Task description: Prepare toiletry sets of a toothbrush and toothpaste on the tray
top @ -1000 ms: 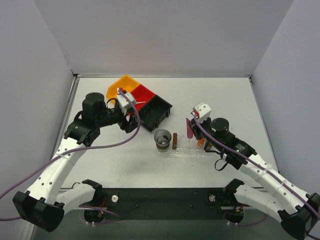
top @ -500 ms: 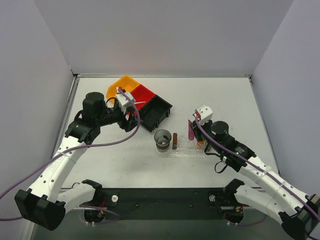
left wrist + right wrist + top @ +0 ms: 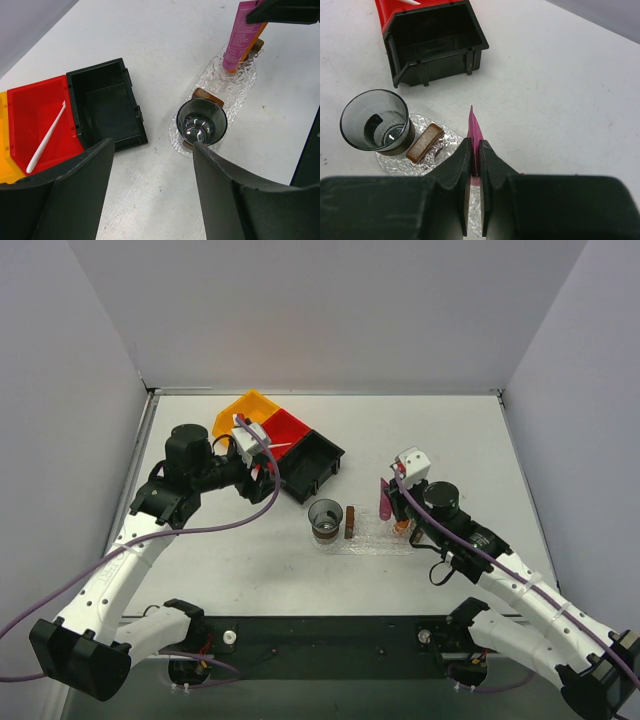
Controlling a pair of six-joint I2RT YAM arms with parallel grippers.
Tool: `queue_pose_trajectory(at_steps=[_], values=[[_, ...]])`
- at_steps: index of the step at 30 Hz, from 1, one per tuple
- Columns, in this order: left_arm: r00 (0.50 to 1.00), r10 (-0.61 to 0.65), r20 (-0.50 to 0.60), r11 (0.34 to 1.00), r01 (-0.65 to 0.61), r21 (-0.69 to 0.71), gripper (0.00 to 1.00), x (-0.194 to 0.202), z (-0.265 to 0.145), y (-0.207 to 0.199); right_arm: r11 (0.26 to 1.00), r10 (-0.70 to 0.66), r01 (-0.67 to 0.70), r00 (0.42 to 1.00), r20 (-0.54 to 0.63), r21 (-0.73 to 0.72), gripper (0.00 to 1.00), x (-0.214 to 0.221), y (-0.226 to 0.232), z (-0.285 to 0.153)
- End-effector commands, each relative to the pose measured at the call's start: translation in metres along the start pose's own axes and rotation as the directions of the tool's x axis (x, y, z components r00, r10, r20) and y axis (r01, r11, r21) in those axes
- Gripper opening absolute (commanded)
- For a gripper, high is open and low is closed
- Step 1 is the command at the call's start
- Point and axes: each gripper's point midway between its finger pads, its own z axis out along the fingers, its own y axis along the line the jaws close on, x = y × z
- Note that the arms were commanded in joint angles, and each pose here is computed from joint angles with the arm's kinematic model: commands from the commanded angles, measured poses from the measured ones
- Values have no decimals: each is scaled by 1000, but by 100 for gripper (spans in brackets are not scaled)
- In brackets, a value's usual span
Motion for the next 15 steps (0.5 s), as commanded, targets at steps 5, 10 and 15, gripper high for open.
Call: queue_pose_trajectory(at_steps=[5, 10, 15], values=[[999, 17, 47, 1000, -17, 4, 74, -12, 0, 2, 998, 48, -50, 996, 75, 26, 0, -16, -7, 1], [999, 16, 48, 1000, -16, 8, 74, -12, 1, 1, 998, 55, -56, 996, 70, 19, 0, -15, -6, 2], [999, 16, 49, 1000, -16, 11, 74, -12, 1, 1, 998, 56, -57, 996, 67, 16, 0, -13, -6, 3]])
